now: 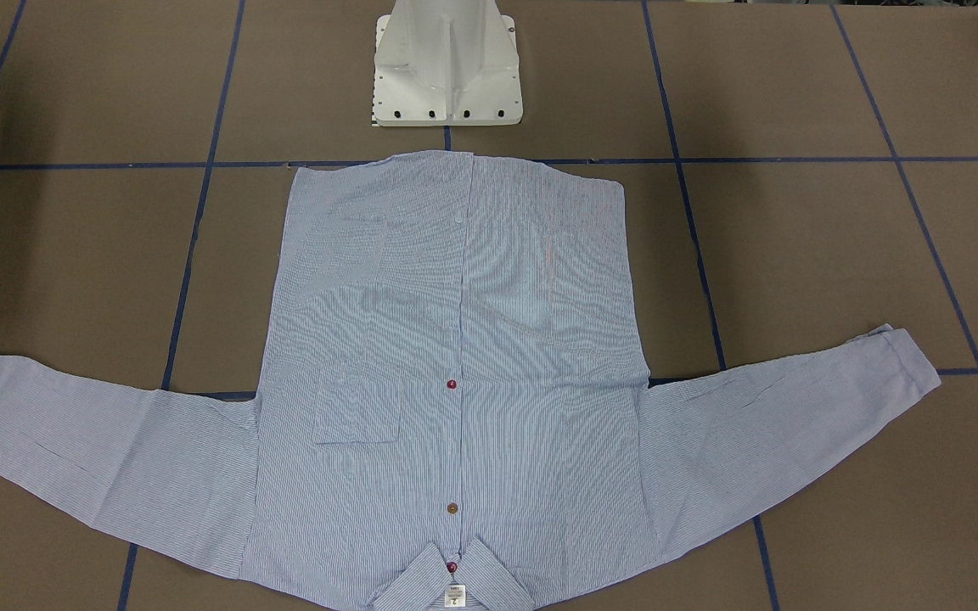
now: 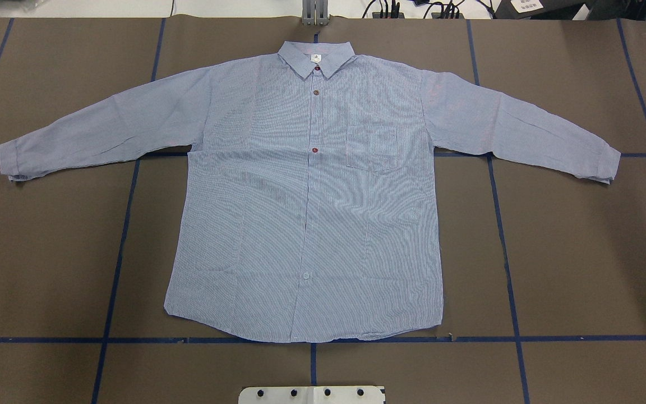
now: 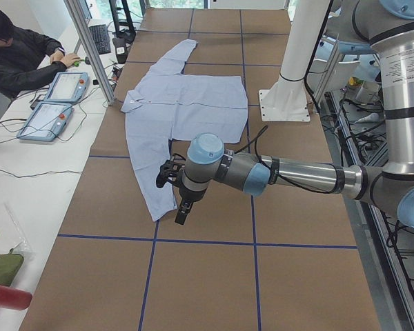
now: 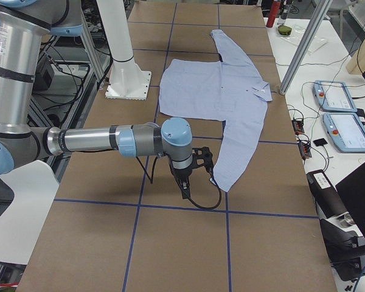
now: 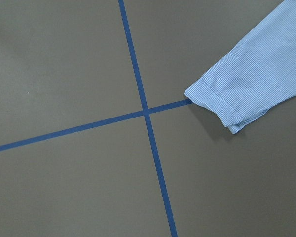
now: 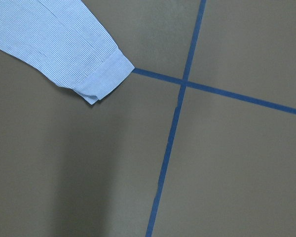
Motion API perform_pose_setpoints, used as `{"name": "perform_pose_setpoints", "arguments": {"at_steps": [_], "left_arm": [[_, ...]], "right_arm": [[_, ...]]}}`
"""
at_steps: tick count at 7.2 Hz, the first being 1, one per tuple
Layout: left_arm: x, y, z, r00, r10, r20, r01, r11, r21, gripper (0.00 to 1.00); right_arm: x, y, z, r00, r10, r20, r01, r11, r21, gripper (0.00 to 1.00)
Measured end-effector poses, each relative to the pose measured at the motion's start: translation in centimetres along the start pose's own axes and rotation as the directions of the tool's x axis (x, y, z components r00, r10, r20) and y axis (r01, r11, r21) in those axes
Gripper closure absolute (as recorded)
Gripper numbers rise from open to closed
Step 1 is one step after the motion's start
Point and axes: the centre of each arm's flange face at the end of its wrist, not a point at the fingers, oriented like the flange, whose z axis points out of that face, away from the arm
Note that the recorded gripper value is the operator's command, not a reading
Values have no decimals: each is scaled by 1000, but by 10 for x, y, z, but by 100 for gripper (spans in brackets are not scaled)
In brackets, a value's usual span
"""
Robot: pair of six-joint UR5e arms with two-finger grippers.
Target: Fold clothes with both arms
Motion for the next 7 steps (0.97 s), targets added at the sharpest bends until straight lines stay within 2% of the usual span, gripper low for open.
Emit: {"name": "perform_pose_setpoints", "arguments": {"at_steps": [2, 4, 6, 7], "left_arm": [[15, -28, -18, 995, 103, 7, -103, 986, 129, 0], [28, -64, -32, 981, 193, 19, -192, 951, 243, 0], [28, -88, -30, 980, 199, 12, -194, 941, 276, 0], [28, -91, -29, 980, 198, 10, -193, 940, 280, 0]], "right_arm": [[-13, -36, -20, 1000, -27, -11, 28, 998, 58, 0], [-19, -61, -36, 998, 61, -6, -60, 993, 102, 0], [-25, -74, -41, 984, 176, 36, -179, 971, 157, 0], [-27, -78, -34, 981, 186, 54, -193, 964, 186, 0]]}}
